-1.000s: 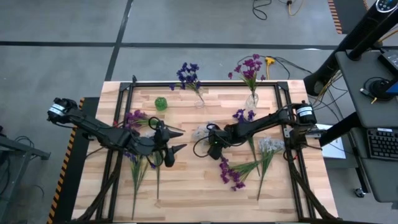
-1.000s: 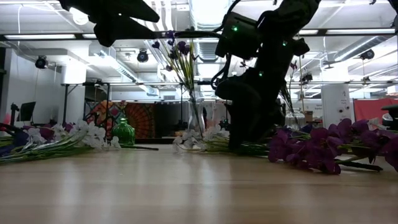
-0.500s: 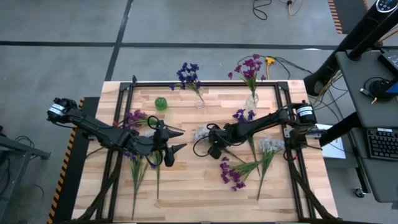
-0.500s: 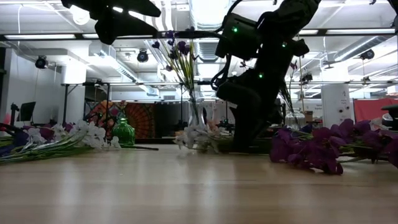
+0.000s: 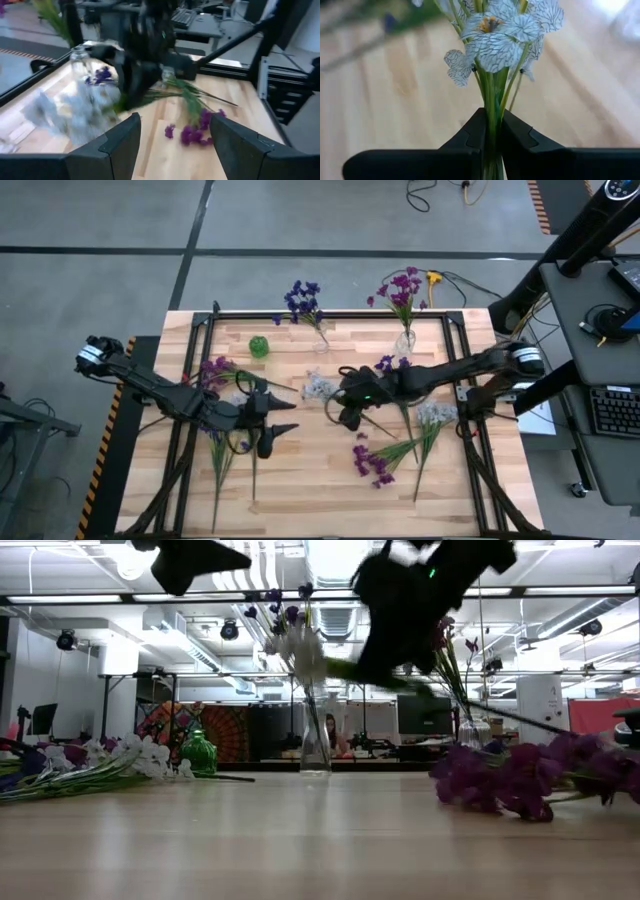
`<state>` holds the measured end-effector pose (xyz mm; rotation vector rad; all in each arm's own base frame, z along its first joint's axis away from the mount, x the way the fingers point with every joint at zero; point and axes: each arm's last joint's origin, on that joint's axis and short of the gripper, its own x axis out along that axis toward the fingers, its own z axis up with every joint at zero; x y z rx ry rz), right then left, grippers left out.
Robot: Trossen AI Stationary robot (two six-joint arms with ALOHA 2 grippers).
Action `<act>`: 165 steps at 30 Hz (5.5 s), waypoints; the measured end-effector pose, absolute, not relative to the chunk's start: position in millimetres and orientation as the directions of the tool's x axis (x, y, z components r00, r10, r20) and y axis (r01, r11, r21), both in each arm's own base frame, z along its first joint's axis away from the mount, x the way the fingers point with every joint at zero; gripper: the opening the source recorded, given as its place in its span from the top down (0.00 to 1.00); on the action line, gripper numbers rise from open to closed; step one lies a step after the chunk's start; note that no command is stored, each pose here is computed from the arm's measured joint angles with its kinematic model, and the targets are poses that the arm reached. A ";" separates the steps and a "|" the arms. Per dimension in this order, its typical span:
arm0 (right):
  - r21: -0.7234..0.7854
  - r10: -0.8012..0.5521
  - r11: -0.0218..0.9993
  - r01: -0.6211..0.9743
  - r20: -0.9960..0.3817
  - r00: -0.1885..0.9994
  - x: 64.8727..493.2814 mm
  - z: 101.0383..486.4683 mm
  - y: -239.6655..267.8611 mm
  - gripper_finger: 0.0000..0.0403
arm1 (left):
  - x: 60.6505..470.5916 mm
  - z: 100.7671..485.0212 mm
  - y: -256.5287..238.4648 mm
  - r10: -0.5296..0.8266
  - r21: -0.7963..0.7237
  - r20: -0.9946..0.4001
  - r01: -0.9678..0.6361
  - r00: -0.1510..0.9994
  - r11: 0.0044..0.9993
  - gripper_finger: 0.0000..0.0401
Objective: Sort flowers into vase by color
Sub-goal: Put the middle white flowers into the green vase
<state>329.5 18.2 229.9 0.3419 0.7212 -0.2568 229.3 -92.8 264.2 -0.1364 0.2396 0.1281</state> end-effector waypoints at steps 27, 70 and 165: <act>0.127 0.195 0.968 -0.215 0.154 0.969 315.0 261.0 47.6 0.92 | 301.6 214.7 -100.8 0.170 -0.166 0.051 -0.159 0.984 0.973 0.45; 0.180 0.168 0.966 -0.186 0.112 0.980 309.0 267.4 45.5 0.55 | 330.6 212.6 -96.7 0.134 -0.156 0.129 -0.113 0.983 0.981 0.99; 0.136 -0.093 0.984 0.117 -0.171 0.981 271.5 280.1 14.2 0.48 | 149.5 226.0 121.1 0.815 -0.021 -0.139 -0.825 0.562 0.565 0.96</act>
